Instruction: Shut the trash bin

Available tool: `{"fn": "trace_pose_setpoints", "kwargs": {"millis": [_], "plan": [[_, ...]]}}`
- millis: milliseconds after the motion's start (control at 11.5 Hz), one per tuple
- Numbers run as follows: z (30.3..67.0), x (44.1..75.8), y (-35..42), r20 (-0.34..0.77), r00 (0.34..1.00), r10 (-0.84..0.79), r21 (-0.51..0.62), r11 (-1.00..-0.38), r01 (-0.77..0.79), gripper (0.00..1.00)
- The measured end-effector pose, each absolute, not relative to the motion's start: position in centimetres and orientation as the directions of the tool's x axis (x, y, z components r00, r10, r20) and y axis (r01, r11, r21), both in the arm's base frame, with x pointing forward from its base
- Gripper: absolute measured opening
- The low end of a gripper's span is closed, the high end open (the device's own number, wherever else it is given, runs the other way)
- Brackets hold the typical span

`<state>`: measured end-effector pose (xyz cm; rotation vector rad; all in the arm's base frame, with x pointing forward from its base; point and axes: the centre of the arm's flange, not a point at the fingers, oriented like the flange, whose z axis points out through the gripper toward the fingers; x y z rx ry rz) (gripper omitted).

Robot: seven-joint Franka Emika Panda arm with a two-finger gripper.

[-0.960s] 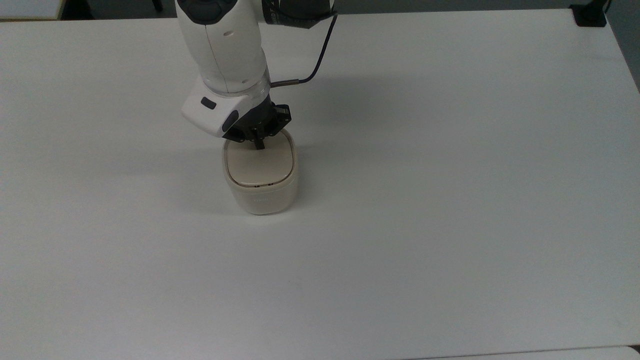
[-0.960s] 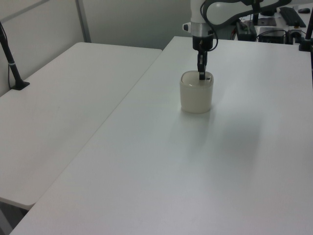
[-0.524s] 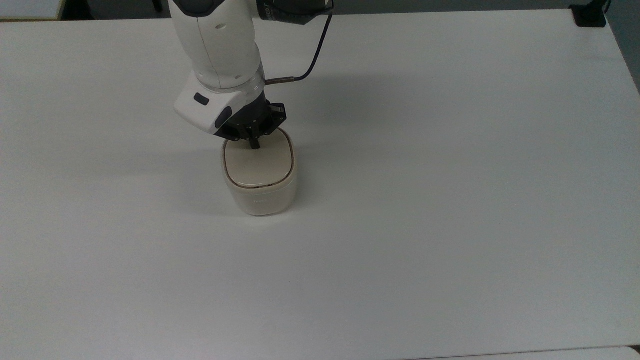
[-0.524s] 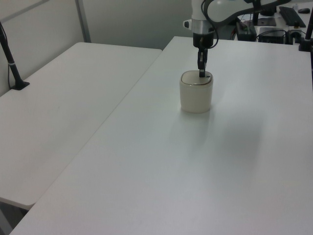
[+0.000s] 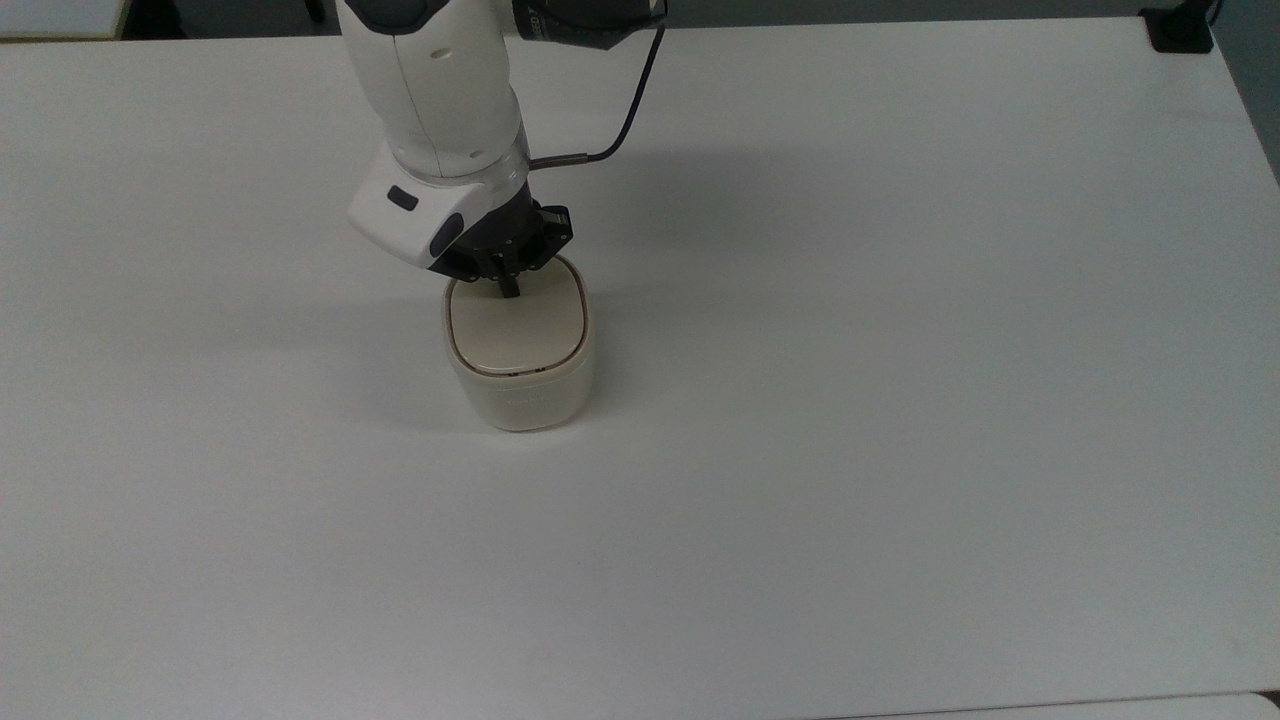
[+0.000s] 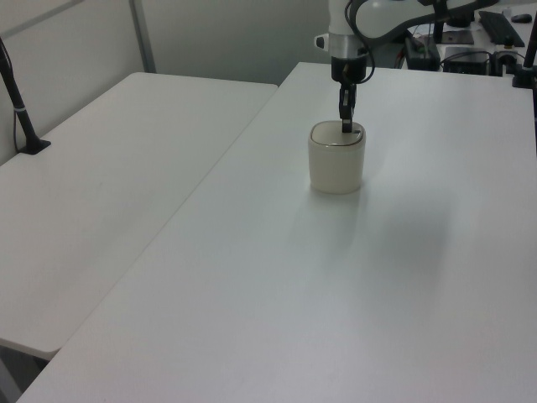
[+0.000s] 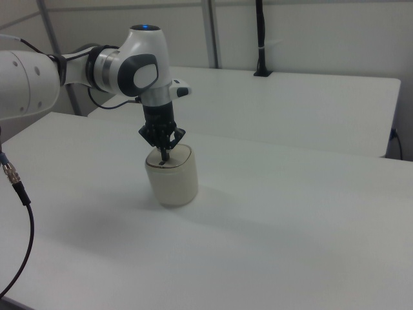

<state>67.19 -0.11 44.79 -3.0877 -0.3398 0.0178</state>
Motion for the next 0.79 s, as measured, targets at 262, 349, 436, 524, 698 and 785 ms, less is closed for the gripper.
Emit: {"fn": "trace_pose_setpoints", "kwargs": {"millis": [262,349,436,524,698,785], "plan": [[44.19,67.3,0.16,-0.018,0.974,0.228,-0.023,-0.974,0.227,0.01],[44.22,67.3,0.37,-0.021,0.972,0.235,-0.012,-0.972,0.235,0.01],[44.21,67.3,0.44,-0.022,0.971,0.238,-0.008,-0.971,0.238,0.01],[44.21,67.3,0.44,-0.022,0.971,0.238,-0.008,-0.971,0.238,0.01],[44.37,67.29,0.41,-0.019,0.971,0.237,-0.008,-0.971,0.237,0.01],[44.67,67.24,0.32,-0.016,0.972,0.236,-0.007,-0.972,0.236,0.01]]}}
